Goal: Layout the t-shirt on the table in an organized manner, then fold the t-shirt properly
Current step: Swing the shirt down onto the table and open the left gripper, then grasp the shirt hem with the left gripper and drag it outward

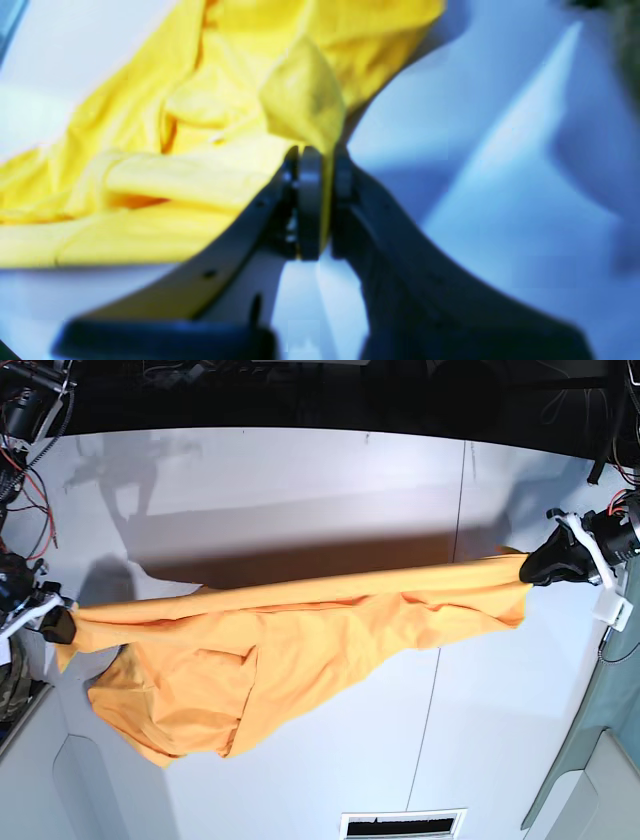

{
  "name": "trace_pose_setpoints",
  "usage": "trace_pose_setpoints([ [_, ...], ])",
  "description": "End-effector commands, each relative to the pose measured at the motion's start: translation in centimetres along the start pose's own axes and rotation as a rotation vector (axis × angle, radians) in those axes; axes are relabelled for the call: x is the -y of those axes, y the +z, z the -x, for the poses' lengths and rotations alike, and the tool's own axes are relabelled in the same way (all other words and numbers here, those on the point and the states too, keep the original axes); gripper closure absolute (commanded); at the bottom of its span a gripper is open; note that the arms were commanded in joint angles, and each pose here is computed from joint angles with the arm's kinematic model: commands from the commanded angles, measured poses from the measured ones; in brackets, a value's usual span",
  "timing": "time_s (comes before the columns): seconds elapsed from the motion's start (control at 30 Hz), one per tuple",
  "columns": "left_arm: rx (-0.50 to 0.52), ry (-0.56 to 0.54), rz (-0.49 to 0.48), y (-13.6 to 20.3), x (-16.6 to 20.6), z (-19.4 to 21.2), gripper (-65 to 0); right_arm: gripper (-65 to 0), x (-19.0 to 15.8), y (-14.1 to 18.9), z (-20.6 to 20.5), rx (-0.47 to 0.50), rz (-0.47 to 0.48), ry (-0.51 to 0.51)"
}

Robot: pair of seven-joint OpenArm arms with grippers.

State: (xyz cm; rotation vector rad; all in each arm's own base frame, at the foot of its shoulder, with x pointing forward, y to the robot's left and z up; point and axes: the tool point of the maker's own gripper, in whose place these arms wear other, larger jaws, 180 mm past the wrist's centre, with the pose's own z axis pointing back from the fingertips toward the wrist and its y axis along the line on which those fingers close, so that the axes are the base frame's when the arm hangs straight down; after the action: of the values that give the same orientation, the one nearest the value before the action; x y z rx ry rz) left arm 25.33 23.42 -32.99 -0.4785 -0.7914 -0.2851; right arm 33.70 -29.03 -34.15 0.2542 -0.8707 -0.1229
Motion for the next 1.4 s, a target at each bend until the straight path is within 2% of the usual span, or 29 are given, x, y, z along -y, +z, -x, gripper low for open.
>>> trace_pose_setpoints([
  [0.0,-0.011,-0.044,0.007,0.9,0.7,-0.3,0.0,0.0,2.3,1.8,-1.3,0.045,0.06,0.009],
  [0.1,-0.047,-0.076,0.052,1.6,3.4,1.1,0.0,0.0,5.0,4.2,1.8,0.003,0.12,-0.043],
  [0.2,-0.095,-0.037,0.077,2.0,4.6,3.5,0.0,0.0,7.0,6.2,5.9,-0.073,0.177,-0.085],
  [0.3,-0.107,0.01,0.091,2.1,5.4,5.1,-20.7,0.0,7.4,7.5,8.5,-0.095,0.18,-0.126],
  [0.33,-0.093,0.023,0.095,2.0,5.7,5.2,-27.0,-7.5,7.4,7.6,8.9,-0.089,0.182,-0.131],
  [0.37,-0.079,0.036,0.098,1.9,5.9,5.2,-31.2,-20.1,7.3,7.5,8.9,-0.072,0.182,-0.136],
  [0.4,-0.064,0.043,0.098,1.7,6.1,5.1,-32.9,-31.1,7.1,7.3,8.9,-0.053,0.178,-0.144],
  [0.43,-0.05,0.045,0.096,1.6,6.1,4.9,-32.9,-39.2,7.0,7.2,8.7,-0.034,0.175,-0.149],
  [0.47,-0.041,0.042,0.089,1.5,6.0,4.8,-32.9,-42.8,6.7,6.9,8.5,-0.024,0.169,-0.153],
  [0.67,0.018,0.008,0.079,1.0,5.7,2.7,-32.9,-43.0,4.4,5.0,6.0,0.063,0.091,-0.193],
  [0.8,0.035,-0.048,0.129,-0.2,7.6,1.7,-32.9,-43.0,2.6,3.7,5.5,0.084,0.044,-0.205],
  [1.0,-0.029,-0.284,0.268,-5.6,14.9,3.2,-32.9,-43.0,-0.8,0.7,6.3,0.026,0.009,-0.129],
  [1.1,-0.104,-0.446,0.315,-8.4,18.7,5.4,-32.9,-43.0,-1.3,0.0,6.8,-0.002,0.025,-0.08],
  [1.23,-0.134,-0.58,0.268,-11.4,21.7,7.5,-32.9,-43.0,-1.5,-0.2,7.1,-0.017,0.026,-0.062],
  [1.37,-0.108,-0.673,0.183,-14.0,23.3,6.7,-32.9,-43.0,-1.1,-0.2,7.4,-0.034,0.048,-0.043],
])
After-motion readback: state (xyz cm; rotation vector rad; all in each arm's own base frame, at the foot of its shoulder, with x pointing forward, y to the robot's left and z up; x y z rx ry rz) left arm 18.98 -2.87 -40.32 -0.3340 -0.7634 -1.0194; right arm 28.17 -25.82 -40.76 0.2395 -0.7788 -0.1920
